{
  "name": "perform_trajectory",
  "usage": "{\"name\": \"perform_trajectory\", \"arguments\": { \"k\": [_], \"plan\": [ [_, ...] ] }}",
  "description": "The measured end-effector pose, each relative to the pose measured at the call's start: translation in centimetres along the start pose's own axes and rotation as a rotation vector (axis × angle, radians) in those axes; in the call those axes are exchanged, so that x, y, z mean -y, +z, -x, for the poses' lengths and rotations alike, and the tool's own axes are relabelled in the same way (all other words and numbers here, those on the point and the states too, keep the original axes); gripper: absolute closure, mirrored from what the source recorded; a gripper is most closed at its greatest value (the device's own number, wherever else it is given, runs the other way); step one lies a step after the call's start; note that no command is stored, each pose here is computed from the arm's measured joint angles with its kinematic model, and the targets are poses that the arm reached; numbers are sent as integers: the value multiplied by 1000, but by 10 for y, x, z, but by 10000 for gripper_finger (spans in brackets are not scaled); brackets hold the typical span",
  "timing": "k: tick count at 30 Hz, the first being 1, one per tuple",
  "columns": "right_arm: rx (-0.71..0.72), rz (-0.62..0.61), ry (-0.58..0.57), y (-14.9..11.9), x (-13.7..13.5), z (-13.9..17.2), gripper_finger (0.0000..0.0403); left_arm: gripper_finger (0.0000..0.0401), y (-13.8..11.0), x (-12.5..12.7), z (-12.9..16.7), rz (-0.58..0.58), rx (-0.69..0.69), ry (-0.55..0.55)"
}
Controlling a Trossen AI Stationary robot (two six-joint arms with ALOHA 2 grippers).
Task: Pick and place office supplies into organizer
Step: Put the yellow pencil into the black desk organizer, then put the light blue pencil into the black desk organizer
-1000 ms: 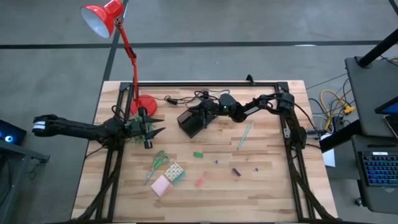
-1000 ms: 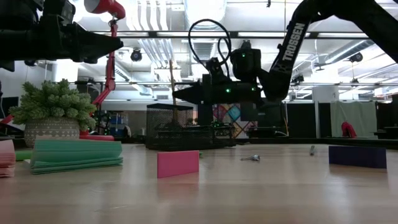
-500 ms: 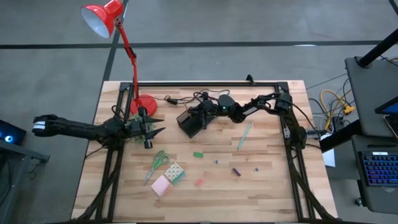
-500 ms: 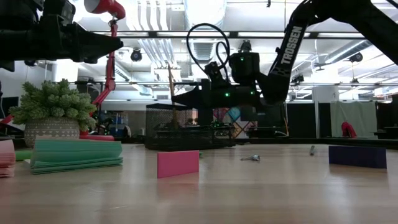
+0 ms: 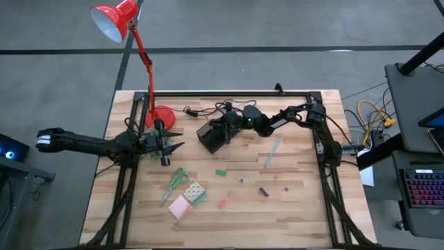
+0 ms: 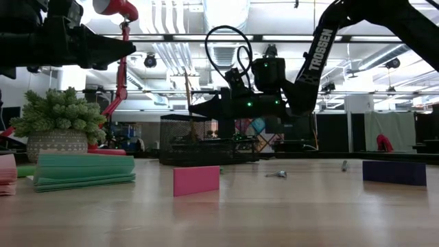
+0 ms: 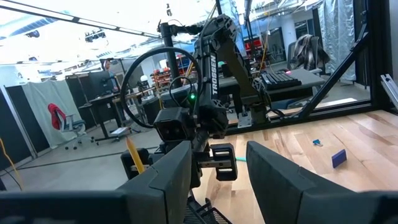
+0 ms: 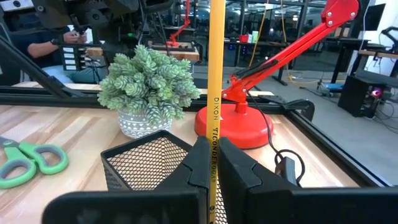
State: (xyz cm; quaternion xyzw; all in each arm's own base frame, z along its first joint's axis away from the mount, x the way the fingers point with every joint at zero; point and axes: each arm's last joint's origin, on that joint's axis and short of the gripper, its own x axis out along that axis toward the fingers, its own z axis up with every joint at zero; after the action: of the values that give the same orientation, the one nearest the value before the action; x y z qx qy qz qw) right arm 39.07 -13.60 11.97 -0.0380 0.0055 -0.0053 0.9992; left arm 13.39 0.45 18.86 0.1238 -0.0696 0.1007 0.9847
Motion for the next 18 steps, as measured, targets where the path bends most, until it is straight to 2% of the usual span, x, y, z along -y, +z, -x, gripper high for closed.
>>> {"name": "perform_trajectory", "arguments": {
  "k": [4, 12, 18],
  "plan": [
    [0, 3, -1, 0, 0, 0, 388, 259, 0, 0, 0, 0, 0, 0],
    [-1, -16, -8, 0, 0, 0, 342, 259, 0, 0, 0, 1, 0, 0],
    [-2, -20, -8, 0, 0, 0, 323, 259, 0, 0, 0, 1, 0, 0]
  ]
}}
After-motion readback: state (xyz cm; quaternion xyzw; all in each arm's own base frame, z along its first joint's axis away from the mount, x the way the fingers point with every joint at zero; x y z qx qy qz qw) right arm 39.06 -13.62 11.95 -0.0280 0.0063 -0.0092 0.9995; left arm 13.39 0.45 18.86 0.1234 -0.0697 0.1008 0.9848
